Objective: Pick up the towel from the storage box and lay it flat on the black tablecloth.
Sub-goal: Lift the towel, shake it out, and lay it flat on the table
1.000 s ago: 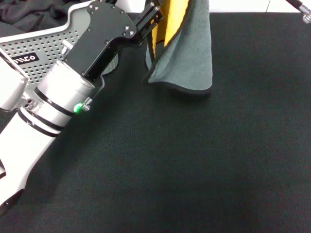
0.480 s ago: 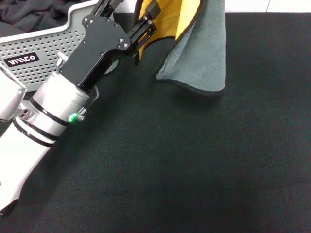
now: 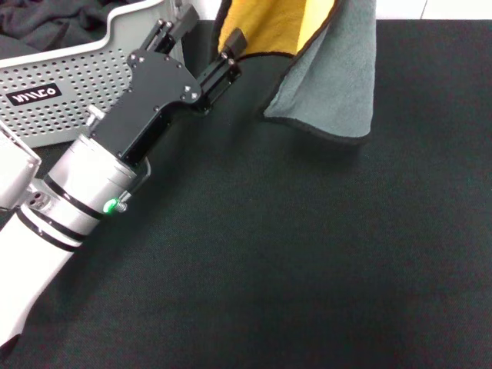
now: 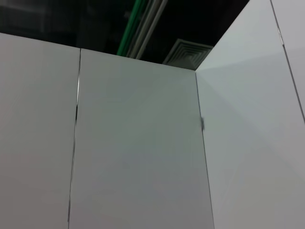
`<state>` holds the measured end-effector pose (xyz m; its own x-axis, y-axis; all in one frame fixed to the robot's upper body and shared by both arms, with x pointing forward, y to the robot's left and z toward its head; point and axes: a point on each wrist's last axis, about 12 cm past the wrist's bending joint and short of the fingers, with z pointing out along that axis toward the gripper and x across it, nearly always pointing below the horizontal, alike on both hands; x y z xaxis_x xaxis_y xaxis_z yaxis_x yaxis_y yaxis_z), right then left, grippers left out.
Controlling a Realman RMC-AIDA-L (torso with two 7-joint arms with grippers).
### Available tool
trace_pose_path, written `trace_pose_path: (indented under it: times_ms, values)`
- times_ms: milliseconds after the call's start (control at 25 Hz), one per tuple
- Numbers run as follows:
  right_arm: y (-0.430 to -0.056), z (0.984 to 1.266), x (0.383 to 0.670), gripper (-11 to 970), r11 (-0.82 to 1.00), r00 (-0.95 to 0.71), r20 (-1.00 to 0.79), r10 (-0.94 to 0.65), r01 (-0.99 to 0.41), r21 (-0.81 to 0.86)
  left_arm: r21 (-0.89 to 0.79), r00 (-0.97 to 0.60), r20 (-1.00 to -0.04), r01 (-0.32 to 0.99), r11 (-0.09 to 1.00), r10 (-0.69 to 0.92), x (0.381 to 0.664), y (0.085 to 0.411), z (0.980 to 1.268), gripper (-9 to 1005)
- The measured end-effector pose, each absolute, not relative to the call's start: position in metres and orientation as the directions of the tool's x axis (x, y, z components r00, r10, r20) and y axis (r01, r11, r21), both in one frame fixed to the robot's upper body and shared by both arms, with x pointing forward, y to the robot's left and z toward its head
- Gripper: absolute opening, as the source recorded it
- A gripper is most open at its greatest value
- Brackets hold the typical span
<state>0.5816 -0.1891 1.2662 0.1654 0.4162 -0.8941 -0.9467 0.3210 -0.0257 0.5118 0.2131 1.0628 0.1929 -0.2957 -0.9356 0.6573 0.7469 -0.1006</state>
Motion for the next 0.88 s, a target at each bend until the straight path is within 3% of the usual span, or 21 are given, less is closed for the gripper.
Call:
trace_pose_path:
  times_ms: [480,880]
  values:
    - [-0.1973,1.2669,0.5812,6,0.332,0.162,-0.889,0.429,-0.943,-0.012,-0.100,0.177,-0.942,0.664,0.741,-0.286,0.5087,0.2128,1.0590,768]
    - [-0.1996,1.2681,0.5817,7,0.338,0.168,-0.886,0.432,-0.941,-0.013,-0.099,0.169,-0.944,0.673,0.733,-0.282,0.5042,0.2120,1.0564,485]
